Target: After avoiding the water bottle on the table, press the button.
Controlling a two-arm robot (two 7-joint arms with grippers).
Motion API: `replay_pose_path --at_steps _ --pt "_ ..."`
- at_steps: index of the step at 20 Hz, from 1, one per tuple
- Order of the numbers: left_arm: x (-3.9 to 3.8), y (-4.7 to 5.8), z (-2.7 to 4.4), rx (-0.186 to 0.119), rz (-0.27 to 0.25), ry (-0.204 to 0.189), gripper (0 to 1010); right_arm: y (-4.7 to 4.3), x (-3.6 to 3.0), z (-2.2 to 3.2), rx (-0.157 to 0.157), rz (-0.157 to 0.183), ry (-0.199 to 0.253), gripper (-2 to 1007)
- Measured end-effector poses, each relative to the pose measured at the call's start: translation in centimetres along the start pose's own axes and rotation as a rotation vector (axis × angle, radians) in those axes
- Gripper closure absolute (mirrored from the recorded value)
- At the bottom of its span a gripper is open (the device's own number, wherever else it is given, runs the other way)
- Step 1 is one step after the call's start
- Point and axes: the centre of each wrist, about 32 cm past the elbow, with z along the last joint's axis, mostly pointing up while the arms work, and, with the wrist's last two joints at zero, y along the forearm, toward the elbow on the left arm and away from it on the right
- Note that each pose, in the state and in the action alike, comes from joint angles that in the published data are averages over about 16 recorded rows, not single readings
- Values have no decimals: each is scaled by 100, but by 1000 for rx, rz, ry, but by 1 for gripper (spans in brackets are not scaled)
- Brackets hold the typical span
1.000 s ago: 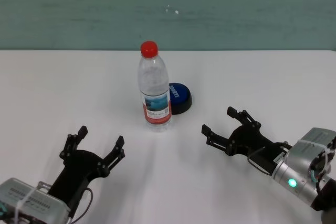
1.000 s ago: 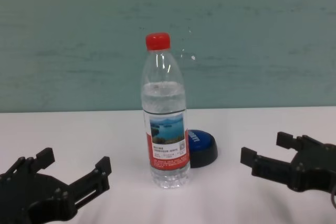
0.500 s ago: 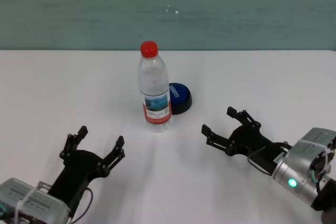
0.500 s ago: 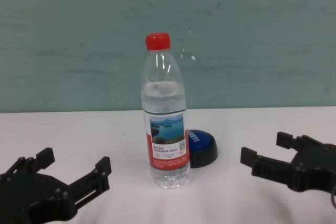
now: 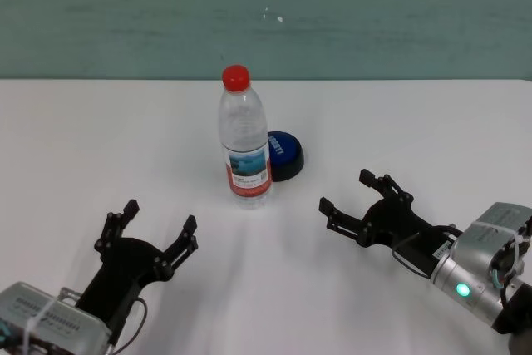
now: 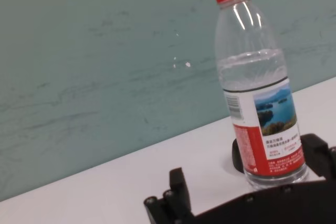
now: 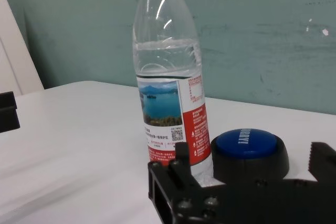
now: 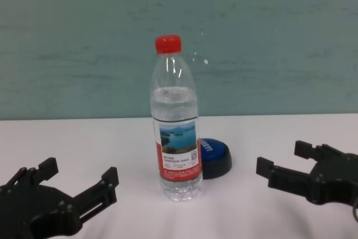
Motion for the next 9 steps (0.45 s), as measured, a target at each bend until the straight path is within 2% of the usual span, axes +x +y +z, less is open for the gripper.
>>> replay_pose_path --at_steps 9 --pt "0 0 0 0 0 0 10 0 0 0 0 0 0 1"
